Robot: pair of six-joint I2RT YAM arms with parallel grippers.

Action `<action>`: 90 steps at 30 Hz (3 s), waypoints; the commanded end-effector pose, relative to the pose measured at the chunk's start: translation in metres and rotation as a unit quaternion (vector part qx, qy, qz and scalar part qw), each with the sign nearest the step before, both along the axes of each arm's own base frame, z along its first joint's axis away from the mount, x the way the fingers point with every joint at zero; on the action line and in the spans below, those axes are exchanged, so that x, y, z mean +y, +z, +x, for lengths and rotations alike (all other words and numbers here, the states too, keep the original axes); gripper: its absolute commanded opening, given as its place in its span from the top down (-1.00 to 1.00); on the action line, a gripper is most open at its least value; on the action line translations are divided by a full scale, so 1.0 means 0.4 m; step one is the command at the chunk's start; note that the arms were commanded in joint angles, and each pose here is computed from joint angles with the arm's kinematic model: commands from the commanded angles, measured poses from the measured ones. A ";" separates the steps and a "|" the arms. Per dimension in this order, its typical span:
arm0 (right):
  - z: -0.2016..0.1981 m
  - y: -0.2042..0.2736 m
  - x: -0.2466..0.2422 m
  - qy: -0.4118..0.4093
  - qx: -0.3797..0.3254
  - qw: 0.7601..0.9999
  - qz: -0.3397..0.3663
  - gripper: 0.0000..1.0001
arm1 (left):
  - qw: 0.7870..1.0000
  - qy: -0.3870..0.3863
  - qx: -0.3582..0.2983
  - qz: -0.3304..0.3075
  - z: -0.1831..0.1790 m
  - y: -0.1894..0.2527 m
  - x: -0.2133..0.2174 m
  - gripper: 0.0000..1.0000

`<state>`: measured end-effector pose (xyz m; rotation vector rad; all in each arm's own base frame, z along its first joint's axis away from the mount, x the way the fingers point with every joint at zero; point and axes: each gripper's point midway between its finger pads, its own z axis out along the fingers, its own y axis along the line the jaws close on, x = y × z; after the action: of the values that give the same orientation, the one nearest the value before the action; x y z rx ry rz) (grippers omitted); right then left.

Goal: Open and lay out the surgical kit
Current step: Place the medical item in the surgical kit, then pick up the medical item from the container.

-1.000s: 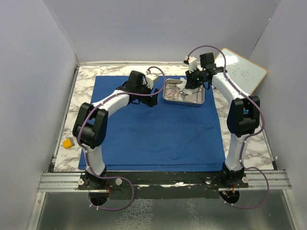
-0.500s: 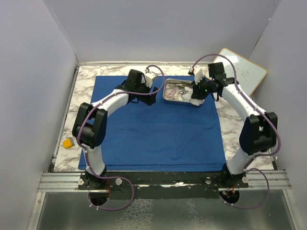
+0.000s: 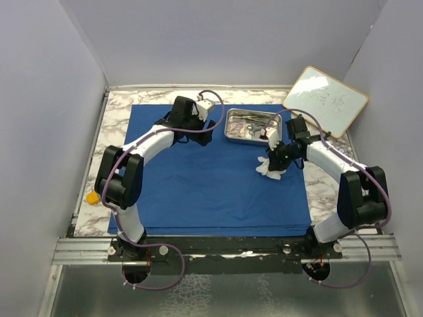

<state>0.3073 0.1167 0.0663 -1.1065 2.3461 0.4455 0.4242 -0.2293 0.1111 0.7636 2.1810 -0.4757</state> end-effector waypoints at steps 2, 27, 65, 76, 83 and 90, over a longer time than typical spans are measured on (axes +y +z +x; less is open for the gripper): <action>0.025 -0.039 -0.007 -0.024 -0.004 1.000 -0.006 0.98 | 1.000 0.005 -0.024 -0.003 0.000 0.042 0.012 -0.58; 0.001 -0.083 -0.060 -0.047 0.034 0.996 -0.066 0.32 | 1.000 0.004 -0.026 -0.011 -0.014 0.048 0.019 -0.58; 0.410 0.238 0.160 -0.075 -0.111 0.981 0.142 -0.39 | 0.997 0.020 -0.060 0.037 0.010 0.071 0.080 -0.59; 0.516 0.113 0.247 -0.075 -0.074 0.984 0.141 -0.31 | 0.997 0.020 -0.072 0.025 -0.011 0.086 0.083 -0.59; 0.535 0.035 0.309 -0.066 -0.052 0.988 0.130 -0.26 | 0.997 0.017 -0.066 0.027 -0.015 0.068 0.083 -0.59; 0.527 -0.015 0.318 -0.062 -0.042 0.992 0.105 -0.09 | 0.998 0.013 -0.064 0.018 -0.023 0.074 0.077 -0.59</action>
<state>0.5136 0.2415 0.0645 -0.8515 2.2141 0.6077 0.4147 -0.1976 0.1288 0.7681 2.1198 -0.3529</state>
